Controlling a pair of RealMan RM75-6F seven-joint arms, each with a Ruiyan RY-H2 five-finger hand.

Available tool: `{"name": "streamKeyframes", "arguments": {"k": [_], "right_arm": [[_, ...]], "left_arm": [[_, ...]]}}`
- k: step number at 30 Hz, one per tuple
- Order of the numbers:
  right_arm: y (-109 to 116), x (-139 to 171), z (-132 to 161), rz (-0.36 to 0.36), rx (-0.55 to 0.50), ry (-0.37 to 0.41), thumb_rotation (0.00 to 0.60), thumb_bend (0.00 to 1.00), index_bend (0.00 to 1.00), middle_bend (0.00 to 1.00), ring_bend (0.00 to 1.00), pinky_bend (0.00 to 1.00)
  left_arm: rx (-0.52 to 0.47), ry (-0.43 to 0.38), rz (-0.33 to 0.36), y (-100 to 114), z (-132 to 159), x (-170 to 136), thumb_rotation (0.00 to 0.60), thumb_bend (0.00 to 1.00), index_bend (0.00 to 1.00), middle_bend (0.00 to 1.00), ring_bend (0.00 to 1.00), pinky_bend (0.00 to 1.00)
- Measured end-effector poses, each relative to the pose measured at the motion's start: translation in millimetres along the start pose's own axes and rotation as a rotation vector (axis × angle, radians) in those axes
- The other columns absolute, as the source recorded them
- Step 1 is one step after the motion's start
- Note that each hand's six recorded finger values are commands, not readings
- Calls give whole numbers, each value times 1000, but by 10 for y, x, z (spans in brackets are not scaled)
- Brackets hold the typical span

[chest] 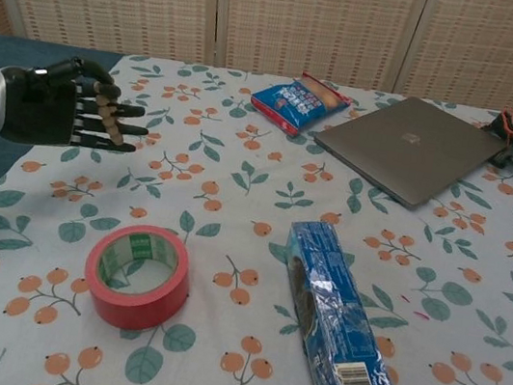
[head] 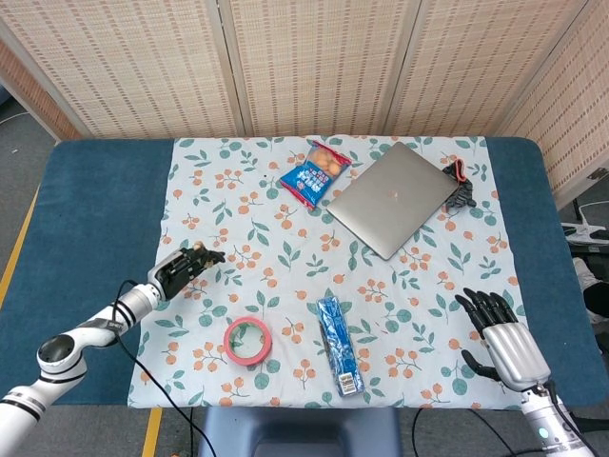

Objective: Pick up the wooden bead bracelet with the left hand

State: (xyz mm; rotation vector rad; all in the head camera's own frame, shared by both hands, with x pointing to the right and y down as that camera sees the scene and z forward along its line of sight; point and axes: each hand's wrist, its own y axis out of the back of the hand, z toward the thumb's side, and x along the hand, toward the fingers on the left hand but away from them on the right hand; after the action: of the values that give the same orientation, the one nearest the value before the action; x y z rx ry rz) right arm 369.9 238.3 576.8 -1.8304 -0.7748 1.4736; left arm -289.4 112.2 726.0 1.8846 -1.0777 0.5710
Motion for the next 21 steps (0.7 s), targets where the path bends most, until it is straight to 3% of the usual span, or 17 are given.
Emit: {"name": "streamKeyframes", "arguments": {"k": [2, 8, 15, 18, 21], "right_arm": [[2, 1, 1, 0, -1, 0, 600, 269, 0, 0, 0, 0], [12, 4, -4, -3, -2, -1, 600, 269, 0, 0, 0, 0], [10, 6, -1, -2, -2, 1, 600, 269, 0, 0, 0, 0], [12, 7, -1, -3, -2, 1, 600, 269, 0, 0, 0, 0], [8, 7, 0, -2, -1, 1, 600, 269, 0, 0, 0, 0]], "left_arm": [[24, 19, -26, -31, -26, -3, 600, 1000, 424, 331, 23, 0], [129, 39, -22, -8, -59, 6, 600, 1000, 273, 310, 18, 0], [222, 50, 26, 53, -90, 22, 600, 1000, 246, 299, 17, 0], [194, 46, 42, 68, -90, 27, 600, 985, 261, 300, 17, 0], [146, 44, 53, 72, -86, 30, 600, 973, 342, 312, 19, 0]]}}
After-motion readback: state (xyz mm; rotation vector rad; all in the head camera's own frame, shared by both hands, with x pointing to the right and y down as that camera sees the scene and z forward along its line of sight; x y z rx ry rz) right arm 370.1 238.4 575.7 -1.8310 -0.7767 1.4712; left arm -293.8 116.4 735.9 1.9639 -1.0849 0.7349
